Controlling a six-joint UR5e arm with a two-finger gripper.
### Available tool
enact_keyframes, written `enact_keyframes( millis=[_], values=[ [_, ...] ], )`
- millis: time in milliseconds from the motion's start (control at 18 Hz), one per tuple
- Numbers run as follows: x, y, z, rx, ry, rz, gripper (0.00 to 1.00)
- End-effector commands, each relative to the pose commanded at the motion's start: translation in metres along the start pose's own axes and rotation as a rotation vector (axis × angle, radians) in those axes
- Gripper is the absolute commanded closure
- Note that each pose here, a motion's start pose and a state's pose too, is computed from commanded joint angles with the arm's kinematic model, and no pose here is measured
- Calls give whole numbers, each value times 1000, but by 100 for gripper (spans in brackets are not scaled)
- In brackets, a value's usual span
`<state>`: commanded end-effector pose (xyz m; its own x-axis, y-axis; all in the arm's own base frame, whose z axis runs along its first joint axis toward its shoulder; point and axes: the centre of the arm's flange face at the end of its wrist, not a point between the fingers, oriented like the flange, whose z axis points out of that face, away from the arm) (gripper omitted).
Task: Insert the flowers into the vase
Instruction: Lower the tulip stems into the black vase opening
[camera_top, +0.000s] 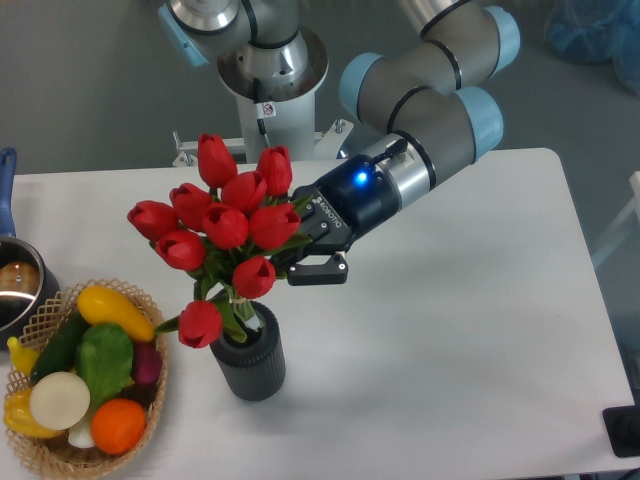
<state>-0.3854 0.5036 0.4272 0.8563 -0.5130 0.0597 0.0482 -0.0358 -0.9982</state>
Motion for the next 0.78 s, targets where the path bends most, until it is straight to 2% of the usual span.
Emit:
enact_keyframes(
  millis=[222, 778],
  values=[
    [5, 23, 1, 28, 9, 9, 78],
    [9, 43, -5, 36, -1, 6, 78]
  ],
)
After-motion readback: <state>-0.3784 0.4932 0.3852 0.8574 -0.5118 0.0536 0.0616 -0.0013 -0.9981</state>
